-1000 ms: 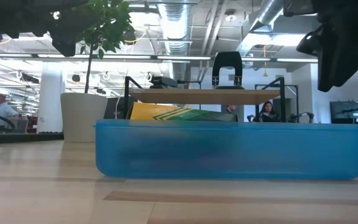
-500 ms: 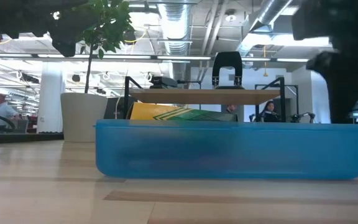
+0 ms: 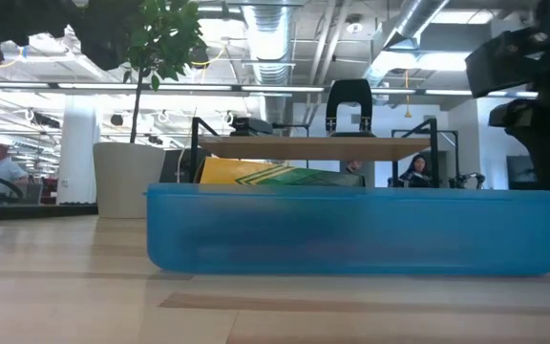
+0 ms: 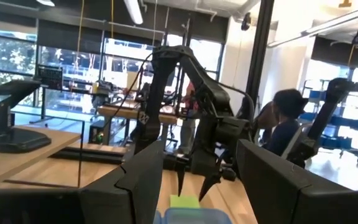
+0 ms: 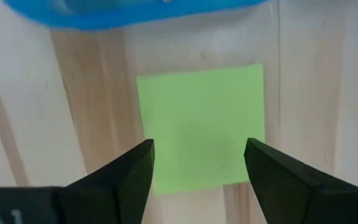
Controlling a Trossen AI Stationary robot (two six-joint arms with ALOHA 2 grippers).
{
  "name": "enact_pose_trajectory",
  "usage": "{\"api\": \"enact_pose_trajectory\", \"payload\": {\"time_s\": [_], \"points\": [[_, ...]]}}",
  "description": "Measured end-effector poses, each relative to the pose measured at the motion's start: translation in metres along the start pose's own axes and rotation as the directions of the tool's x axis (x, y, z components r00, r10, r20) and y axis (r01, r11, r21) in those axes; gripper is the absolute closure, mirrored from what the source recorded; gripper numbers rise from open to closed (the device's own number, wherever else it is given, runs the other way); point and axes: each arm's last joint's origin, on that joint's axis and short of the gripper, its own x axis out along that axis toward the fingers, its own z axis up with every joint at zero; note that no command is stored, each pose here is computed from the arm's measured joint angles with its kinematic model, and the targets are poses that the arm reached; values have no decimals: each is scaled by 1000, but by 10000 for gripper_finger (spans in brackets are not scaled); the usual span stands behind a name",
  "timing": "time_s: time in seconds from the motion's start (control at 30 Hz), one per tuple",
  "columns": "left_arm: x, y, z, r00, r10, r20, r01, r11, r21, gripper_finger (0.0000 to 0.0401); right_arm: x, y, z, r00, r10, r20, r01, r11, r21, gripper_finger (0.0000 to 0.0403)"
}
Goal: Pack school essentials
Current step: Put the green sticky notes into the blue supply box
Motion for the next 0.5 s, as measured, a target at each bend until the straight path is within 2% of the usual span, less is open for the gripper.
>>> {"api": "enact_pose_trajectory", "payload": {"time_s": [0.33, 0.5], "points": [[0, 0, 0, 1000, -19, 2, 19, 1000, -1, 209, -1, 2, -4, 1000, -11, -8, 11, 1000, 9, 132], [0, 0, -4, 999, -16, -36, 15, 1000, -15, 209, -1, 1, -3, 1000, -15, -4, 15, 1000, 21, 129]]}}
